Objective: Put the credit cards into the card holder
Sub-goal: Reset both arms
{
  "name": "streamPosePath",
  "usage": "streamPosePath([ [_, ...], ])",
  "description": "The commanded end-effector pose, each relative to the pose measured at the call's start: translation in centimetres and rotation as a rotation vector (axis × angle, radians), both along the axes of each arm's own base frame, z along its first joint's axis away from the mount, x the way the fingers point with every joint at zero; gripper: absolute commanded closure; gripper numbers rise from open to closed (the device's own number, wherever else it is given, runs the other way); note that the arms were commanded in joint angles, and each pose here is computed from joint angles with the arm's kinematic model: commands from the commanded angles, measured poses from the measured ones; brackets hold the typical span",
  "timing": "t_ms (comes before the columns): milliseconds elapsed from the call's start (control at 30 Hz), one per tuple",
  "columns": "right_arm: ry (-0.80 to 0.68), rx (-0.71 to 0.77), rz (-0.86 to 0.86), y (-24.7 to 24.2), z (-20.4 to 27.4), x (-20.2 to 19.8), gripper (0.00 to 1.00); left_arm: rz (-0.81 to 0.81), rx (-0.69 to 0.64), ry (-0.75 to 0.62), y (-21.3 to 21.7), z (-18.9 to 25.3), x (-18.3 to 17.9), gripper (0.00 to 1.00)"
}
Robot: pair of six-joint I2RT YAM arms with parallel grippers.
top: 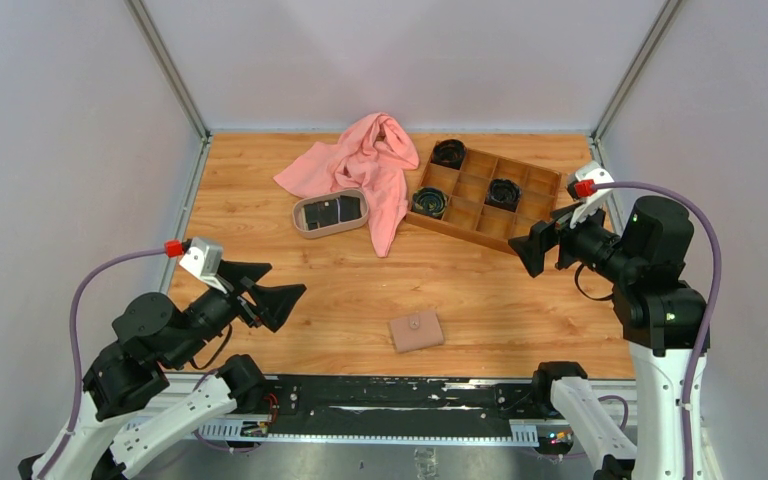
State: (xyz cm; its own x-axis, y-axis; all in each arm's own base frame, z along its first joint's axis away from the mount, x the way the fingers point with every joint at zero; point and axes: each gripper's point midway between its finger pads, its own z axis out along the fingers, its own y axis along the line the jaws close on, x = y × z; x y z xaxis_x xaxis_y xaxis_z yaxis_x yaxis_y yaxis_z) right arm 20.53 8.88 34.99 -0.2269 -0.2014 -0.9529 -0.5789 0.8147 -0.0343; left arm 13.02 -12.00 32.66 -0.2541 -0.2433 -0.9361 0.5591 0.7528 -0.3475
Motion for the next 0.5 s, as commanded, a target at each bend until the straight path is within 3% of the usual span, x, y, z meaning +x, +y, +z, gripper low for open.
streamPosePath([
  [0,0.008,0.003,-0.019,-0.34,-0.34,-0.07,0.0,0.003,-0.008,-0.005,0.22,-0.17,-0.14,0.0],
  [467,0.001,-0.001,-0.029,-0.5,-0.33,-0.28,0.0,0.01,-0.007,-0.008,0.46,-0.19,-0.16,0.0],
])
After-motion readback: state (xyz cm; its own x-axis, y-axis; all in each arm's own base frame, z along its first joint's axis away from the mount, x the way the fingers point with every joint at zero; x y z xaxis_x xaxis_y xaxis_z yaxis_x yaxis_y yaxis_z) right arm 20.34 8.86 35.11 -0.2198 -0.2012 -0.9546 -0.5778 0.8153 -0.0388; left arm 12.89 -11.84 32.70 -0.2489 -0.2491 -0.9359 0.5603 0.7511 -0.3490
